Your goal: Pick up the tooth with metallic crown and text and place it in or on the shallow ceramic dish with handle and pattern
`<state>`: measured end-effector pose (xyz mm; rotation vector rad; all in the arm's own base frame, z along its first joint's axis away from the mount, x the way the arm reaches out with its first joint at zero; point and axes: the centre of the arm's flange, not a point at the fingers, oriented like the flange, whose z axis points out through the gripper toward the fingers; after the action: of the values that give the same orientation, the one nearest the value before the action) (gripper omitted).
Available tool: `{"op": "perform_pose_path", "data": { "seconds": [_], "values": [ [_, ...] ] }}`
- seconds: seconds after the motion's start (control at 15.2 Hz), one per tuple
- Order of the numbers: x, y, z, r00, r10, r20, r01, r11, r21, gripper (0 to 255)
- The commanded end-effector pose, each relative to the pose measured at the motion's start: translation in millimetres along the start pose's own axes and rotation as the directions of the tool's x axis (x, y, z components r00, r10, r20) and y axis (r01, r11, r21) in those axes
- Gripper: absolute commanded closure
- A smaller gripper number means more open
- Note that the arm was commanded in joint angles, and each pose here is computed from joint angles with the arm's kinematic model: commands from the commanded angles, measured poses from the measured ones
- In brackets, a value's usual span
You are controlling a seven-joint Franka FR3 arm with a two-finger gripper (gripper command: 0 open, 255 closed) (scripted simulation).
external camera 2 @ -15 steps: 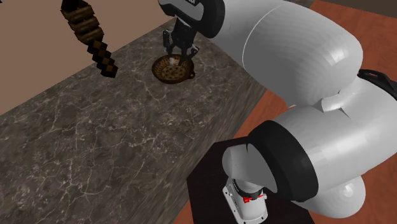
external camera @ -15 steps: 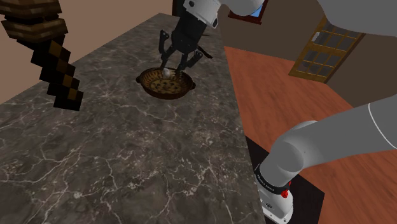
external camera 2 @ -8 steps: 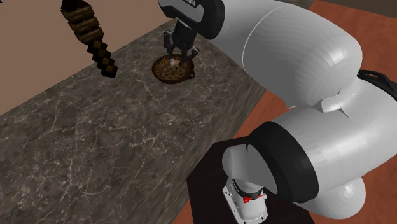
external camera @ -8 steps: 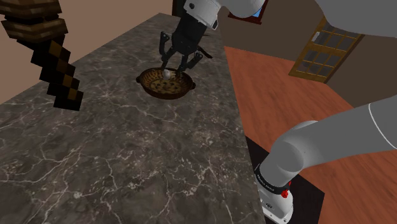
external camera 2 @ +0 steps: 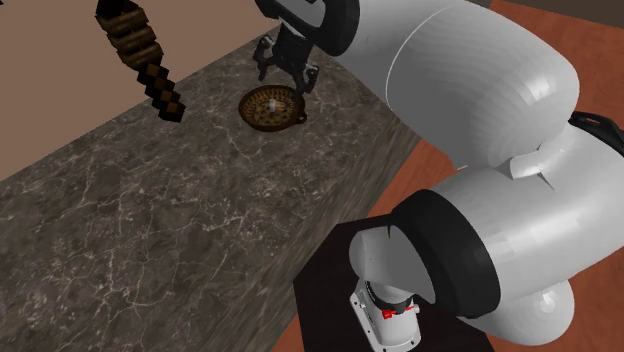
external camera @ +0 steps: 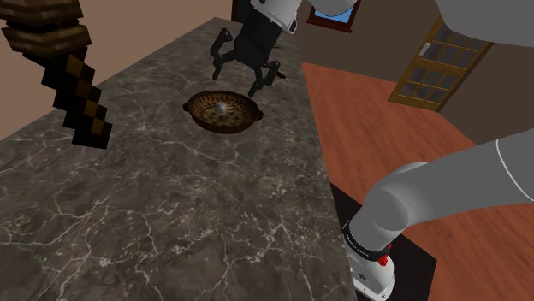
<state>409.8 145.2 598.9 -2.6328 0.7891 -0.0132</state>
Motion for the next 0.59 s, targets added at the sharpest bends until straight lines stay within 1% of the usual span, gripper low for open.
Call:
{"op": "perform_pose_path", "data": {
  "seconds": [0.0, 0.07, 0.53],
  "values": [
    [-1.3, -0.3, -23.8, 1.0, 0.0, 0.001, 0.0, 1.0, -0.001, 0],
    [-1.3, -0.3, -34.2, 1.0, 0.0, 0.001, 0.0, 1.0, -0.001, 0],
    [-1.3, -0.3, -34.2, 1.0, 0.0, 0.001, 0.0, 1.0, -0.001, 0]
  ]
}}
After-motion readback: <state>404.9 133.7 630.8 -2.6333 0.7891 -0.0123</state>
